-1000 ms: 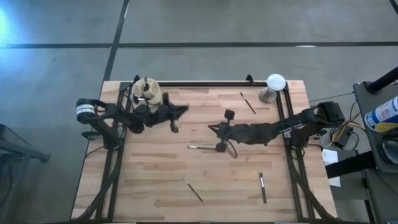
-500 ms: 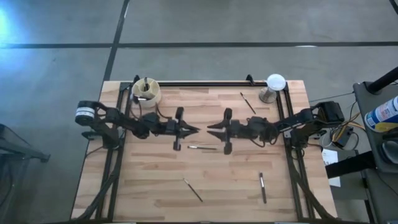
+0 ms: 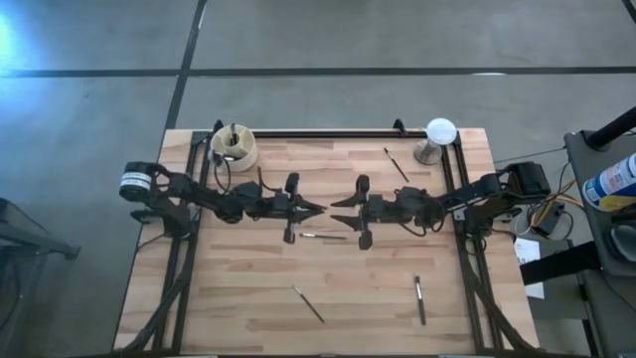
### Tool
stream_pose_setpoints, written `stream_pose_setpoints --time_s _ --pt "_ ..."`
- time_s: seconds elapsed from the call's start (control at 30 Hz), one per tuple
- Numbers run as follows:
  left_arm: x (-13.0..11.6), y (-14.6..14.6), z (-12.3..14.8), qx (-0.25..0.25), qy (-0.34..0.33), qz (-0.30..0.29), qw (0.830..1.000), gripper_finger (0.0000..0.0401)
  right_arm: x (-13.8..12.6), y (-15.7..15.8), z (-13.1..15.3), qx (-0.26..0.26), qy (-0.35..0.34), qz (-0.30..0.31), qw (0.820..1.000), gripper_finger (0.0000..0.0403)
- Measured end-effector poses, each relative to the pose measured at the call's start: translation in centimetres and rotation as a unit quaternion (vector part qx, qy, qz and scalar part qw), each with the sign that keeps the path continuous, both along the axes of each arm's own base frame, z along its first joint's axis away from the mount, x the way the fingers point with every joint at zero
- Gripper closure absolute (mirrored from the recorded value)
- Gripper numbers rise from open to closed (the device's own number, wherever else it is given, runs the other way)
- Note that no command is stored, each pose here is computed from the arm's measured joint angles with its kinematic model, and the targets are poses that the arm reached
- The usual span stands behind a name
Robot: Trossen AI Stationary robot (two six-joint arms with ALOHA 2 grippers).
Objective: Put items in baskets/containers
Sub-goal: Put the eyeshadow brush into the organizer
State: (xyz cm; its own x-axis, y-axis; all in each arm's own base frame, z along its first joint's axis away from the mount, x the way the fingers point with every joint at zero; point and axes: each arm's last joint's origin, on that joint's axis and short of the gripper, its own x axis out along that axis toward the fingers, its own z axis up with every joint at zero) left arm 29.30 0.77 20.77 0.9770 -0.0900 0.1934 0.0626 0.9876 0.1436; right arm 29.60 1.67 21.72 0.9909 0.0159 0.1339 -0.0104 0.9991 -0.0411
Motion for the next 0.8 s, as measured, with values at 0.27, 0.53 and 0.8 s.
stream_pose_setpoints --time_s 0.27,0.53,0.8 --pt "0.5 -0.5 0.3 -0.001 0.006 -0.009 1.0 0.0385 0.8 0.1 -0.2 0.002 0.003 0.0 1.0 0.0295" --pt "0.6 -0.6 0.3 0.0 0.012 -0.008 1.0 0.0385 1.3 0.4 -0.2 -0.007 -0.001 0.003 1.0 0.0347" --pt "0.6 -0.6 0.3 -0.005 0.013 -0.008 1.0 0.0381 1.3 0.5 -0.2 -0.009 -0.001 0.0 1.0 0.0392"
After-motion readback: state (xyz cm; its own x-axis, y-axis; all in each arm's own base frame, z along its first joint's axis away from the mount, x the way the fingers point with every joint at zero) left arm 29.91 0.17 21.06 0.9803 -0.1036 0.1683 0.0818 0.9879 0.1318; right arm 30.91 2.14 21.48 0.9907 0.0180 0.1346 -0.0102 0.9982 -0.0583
